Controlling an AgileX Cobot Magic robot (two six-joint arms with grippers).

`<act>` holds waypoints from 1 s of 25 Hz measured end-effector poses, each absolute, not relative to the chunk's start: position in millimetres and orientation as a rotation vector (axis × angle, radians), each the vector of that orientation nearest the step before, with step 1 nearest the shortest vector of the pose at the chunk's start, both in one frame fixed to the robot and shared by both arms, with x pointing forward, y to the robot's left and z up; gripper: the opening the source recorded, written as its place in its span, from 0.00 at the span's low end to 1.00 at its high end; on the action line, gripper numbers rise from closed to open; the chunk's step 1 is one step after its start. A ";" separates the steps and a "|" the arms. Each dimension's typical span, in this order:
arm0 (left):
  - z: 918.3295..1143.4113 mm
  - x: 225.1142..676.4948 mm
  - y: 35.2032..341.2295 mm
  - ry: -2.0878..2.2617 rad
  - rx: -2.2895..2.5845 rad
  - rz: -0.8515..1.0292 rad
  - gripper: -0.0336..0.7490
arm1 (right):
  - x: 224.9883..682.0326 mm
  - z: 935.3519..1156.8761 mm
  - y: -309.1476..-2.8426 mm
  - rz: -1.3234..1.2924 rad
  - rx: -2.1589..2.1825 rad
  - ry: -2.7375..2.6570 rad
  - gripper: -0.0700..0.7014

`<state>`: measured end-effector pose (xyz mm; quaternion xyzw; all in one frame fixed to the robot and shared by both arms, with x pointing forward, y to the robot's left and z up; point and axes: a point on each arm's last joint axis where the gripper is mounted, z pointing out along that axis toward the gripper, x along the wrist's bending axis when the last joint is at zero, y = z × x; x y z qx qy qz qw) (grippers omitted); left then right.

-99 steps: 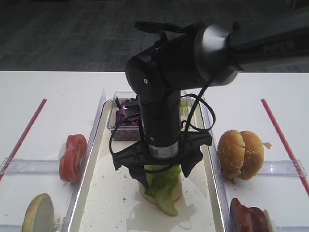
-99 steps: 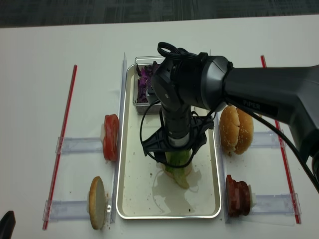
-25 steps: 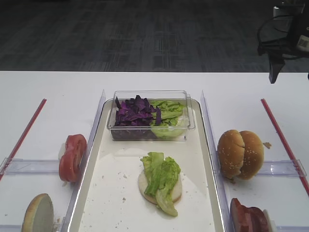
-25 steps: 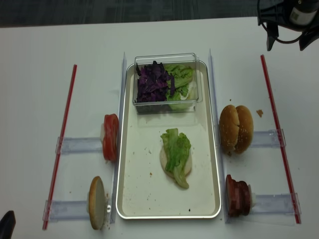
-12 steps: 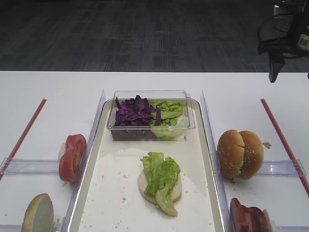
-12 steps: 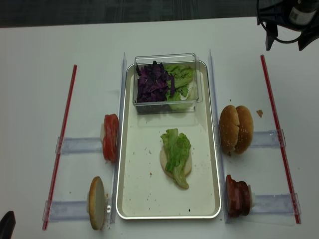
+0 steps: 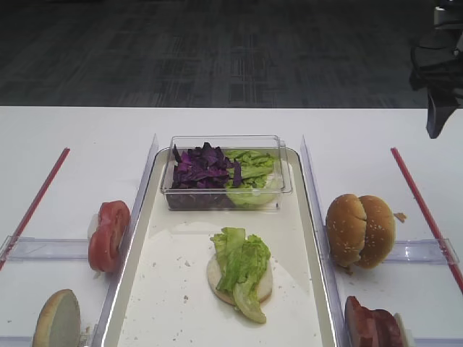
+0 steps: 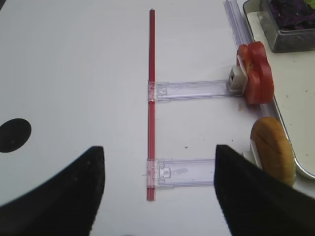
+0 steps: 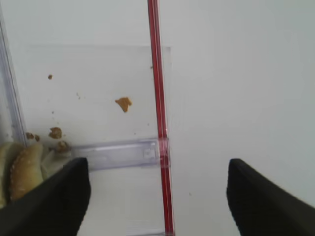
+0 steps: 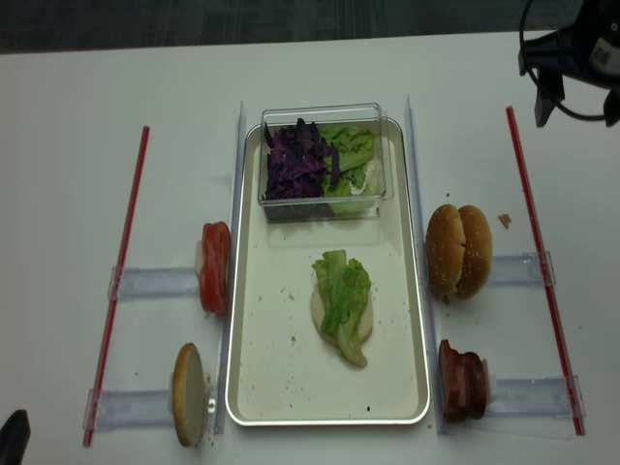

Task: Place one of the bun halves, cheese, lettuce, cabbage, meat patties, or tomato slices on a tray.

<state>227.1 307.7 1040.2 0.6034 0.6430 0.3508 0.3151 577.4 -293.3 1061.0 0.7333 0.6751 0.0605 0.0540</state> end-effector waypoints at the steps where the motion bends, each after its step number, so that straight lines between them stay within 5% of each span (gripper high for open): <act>1: 1040.2 227.1 307.7 1.694 1.590 0.924 0.60 | 569.8 1060.5 -293.5 0.177 2.231 2.054 0.86; 25: 1040.2 227.1 307.7 1.694 1.590 0.924 0.60 | 400.7 1055.4 -296.1 0.357 2.125 1.974 0.86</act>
